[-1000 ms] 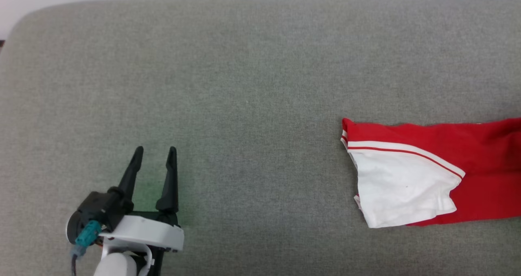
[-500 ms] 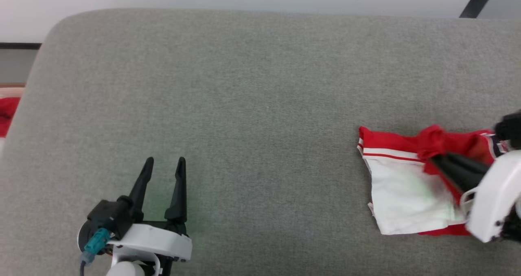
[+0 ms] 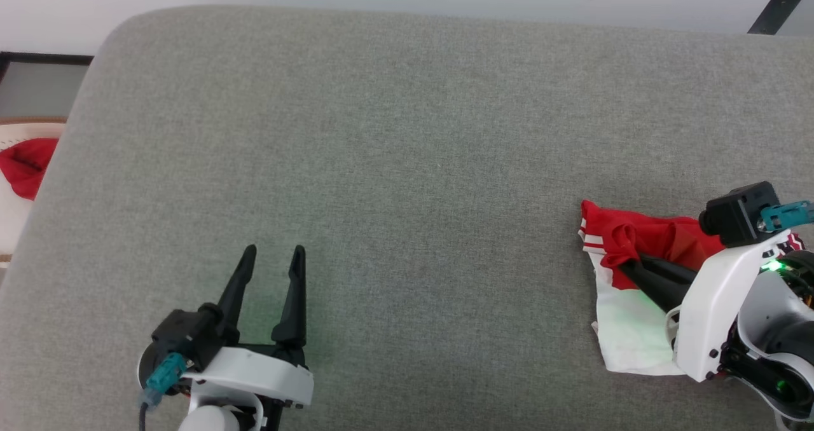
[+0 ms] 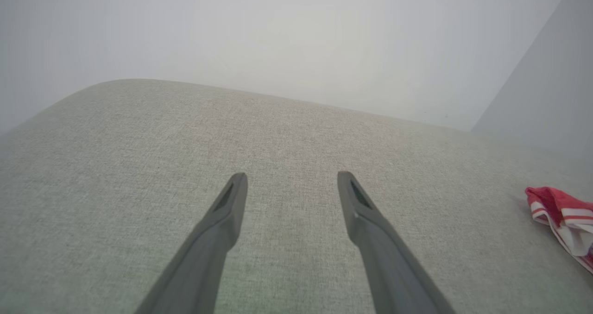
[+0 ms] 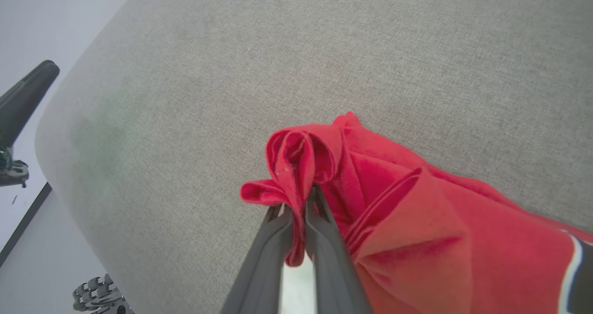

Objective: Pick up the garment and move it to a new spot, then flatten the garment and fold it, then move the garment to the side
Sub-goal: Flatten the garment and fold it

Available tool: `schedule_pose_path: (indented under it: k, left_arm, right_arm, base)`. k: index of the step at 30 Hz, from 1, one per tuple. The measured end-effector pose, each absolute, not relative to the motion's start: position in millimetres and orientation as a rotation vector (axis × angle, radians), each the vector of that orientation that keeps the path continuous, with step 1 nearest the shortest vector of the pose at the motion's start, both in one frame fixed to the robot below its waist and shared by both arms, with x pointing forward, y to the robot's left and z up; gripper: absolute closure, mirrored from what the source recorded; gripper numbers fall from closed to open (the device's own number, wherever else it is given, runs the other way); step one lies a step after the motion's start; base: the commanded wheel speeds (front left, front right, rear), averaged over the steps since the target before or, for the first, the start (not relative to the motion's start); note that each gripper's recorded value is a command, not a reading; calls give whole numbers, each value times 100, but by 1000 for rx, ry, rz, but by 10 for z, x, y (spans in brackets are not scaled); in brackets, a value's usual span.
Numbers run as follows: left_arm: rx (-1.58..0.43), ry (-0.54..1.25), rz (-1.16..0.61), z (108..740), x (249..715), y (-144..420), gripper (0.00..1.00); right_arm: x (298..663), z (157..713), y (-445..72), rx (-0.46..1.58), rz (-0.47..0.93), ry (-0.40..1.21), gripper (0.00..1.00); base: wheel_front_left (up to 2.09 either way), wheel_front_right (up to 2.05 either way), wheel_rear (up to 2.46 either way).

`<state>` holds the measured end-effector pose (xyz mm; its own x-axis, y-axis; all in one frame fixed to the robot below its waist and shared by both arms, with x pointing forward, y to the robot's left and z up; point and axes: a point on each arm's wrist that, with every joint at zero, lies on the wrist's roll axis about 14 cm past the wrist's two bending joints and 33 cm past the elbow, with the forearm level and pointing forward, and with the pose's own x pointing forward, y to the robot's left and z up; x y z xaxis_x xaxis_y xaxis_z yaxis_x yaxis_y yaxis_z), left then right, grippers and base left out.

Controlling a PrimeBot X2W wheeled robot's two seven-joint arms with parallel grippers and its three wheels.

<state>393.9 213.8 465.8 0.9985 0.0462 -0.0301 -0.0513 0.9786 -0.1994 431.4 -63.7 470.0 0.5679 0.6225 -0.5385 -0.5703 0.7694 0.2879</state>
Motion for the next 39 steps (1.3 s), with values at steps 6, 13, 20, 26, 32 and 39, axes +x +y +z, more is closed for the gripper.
schedule_pose_path:
  k: [6, 13, 20, 26, 32, 39]
  left_arm:
    - [-211, 25, 50, 4661, 3929, 2132, 0]
    - [-217, 20, 34, 4687, 3920, 2098, 0]
    - [-212, 12, -4, 4734, 3927, 2027, 0]
    - [-207, 17, -43, 4736, 3951, 1937, 0]
    - [-210, 26, -63, 4718, 3948, 1882, 0]
    - [-201, 21, -61, 4745, 3900, 1911, 0]
  right_arm:
    - [4326, 4729, -619, 102, 700, 631, 0]
    - [4371, 4939, -747, 121, 672, 527, 0]
    - [4513, 5168, -1206, 142, 534, 369, 0]
    - [4539, 5156, -1801, 121, 361, 283, 0]
    - [4457, 5112, -2126, 117, 257, 215, 0]
    - [4340, 5207, -2267, 158, 192, 102, 0]
  base:
    - [0, 0, 0]
    - [0, 0, 0]
    - [0, 0, 0]
    - [0, 0, 0]
    - [0, 0, 0]
    - [0, 0, 0]
